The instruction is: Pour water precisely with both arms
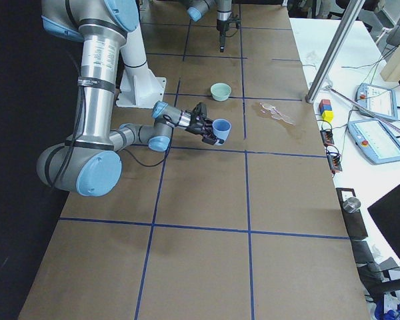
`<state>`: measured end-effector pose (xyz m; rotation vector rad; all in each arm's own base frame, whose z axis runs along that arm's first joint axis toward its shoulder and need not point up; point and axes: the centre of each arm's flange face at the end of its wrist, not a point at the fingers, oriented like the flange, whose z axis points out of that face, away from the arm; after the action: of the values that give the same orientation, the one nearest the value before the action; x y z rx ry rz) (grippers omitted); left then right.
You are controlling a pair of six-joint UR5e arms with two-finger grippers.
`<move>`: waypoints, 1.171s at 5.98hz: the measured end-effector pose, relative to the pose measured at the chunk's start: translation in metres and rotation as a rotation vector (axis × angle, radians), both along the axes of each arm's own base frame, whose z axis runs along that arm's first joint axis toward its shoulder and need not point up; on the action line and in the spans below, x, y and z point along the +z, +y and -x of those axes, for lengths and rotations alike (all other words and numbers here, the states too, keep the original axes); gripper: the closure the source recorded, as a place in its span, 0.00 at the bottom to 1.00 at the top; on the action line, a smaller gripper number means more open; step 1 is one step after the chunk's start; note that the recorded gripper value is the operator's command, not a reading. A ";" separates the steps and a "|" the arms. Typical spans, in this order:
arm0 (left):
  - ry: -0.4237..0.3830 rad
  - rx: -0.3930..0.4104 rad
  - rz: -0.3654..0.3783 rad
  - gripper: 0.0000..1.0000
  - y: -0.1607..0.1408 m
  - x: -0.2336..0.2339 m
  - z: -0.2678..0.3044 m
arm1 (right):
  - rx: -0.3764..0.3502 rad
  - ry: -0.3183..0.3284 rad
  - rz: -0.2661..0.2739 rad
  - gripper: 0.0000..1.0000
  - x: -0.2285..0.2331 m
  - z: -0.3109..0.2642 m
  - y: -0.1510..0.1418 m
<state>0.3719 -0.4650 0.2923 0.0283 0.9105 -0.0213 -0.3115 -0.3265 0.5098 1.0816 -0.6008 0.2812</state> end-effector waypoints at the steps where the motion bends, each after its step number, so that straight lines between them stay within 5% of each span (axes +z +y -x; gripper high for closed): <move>1: 0.000 -0.003 0.004 0.00 0.000 0.000 0.000 | 0.007 0.006 -0.016 1.00 0.042 -0.012 -0.003; 4: 0.002 -0.018 0.024 0.00 0.001 0.000 -0.001 | 0.049 0.054 -0.020 1.00 0.114 -0.040 -0.016; 7: 0.002 -0.019 0.026 0.00 0.001 0.000 -0.001 | 0.061 0.064 0.017 0.98 0.128 -0.057 -0.035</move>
<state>0.3725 -0.4644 0.2920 0.0131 0.9119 -0.0506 -0.2546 -0.3617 0.6379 1.0900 -0.5087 0.3029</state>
